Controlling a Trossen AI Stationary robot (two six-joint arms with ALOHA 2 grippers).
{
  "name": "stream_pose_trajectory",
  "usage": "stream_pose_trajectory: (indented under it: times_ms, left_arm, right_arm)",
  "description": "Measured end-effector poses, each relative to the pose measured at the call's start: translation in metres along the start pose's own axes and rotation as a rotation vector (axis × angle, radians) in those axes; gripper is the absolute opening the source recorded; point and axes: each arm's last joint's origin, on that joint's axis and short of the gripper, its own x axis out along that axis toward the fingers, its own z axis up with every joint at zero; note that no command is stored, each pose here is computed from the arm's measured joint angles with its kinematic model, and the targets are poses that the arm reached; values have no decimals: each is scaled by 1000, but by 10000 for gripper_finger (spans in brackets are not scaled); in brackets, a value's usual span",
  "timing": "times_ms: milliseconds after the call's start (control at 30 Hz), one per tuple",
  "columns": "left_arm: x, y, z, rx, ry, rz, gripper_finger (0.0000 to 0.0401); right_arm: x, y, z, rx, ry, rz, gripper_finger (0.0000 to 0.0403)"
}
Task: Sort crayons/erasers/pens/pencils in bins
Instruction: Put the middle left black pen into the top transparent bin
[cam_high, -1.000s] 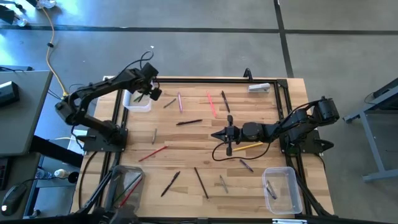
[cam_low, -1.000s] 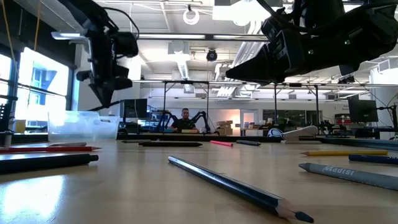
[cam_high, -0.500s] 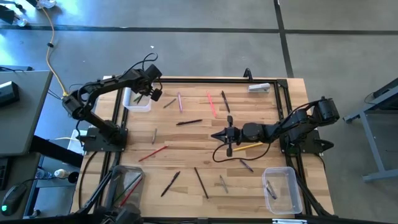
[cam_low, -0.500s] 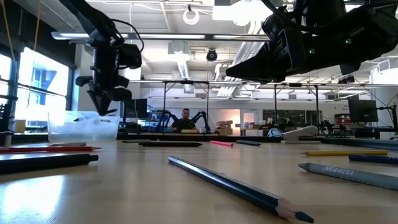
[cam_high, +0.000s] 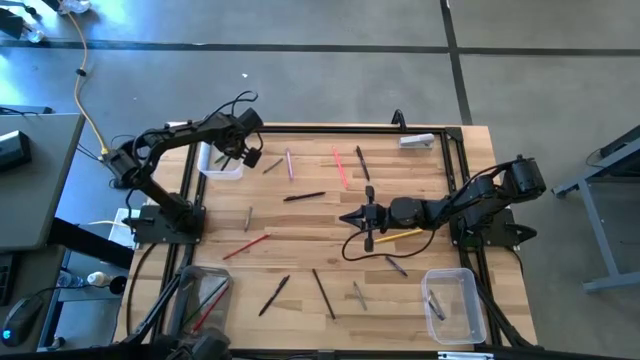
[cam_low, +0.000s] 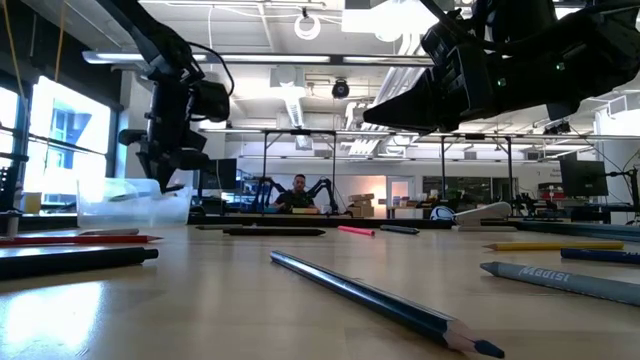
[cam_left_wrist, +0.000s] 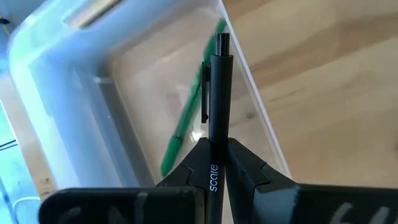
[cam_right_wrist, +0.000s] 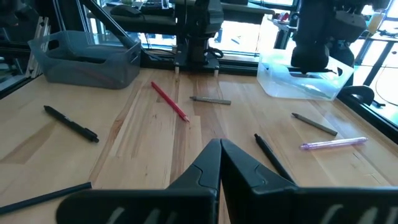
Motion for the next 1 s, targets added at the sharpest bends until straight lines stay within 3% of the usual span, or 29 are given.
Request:
stream_pose_trajectory:
  times_ms: [1000]
  left_arm:
    - [2,-4,-5,-20,43,-7,17]
  right_arm:
    - [0,0,0,0,0,0,0]
